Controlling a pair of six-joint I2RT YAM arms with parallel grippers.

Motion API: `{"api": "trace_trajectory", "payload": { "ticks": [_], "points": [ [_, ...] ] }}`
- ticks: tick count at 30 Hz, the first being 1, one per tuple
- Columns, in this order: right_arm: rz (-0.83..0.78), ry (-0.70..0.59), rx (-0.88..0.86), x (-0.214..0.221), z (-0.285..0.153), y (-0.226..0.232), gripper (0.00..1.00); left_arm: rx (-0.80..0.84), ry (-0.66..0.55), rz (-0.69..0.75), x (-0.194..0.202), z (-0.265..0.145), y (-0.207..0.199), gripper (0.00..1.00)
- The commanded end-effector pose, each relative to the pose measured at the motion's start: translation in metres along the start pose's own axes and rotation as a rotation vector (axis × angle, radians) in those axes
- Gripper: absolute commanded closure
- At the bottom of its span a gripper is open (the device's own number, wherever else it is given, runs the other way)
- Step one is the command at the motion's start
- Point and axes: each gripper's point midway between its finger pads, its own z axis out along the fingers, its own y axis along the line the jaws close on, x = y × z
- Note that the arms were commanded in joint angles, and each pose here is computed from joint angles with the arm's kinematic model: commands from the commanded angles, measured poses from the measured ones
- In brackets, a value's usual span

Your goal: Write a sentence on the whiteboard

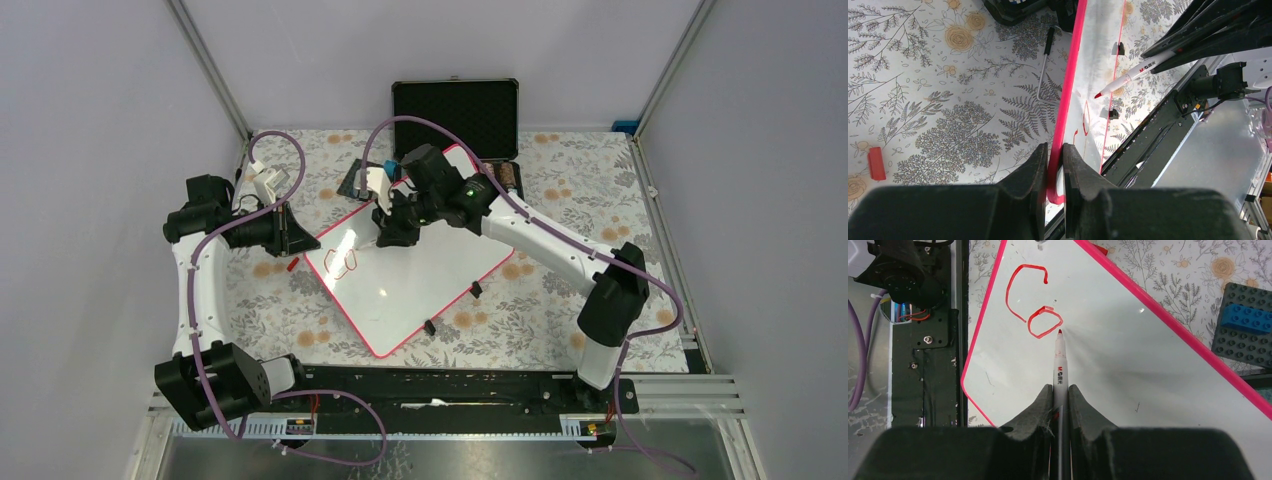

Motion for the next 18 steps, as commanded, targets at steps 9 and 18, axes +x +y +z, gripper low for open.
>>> {"api": "trace_trajectory", "payload": {
  "ticks": [9,18],
  "points": [
    [-0.051,-0.036,0.041,-0.020,0.002,-0.008,1.00,0.002,-0.005,0.023,0.000,0.002,0.004,1.00],
    [-0.051,-0.024,0.070,-0.018,0.003,-0.015,1.00,0.000,-0.005,0.022,0.000,0.002,0.004,1.00]
  ]
}}
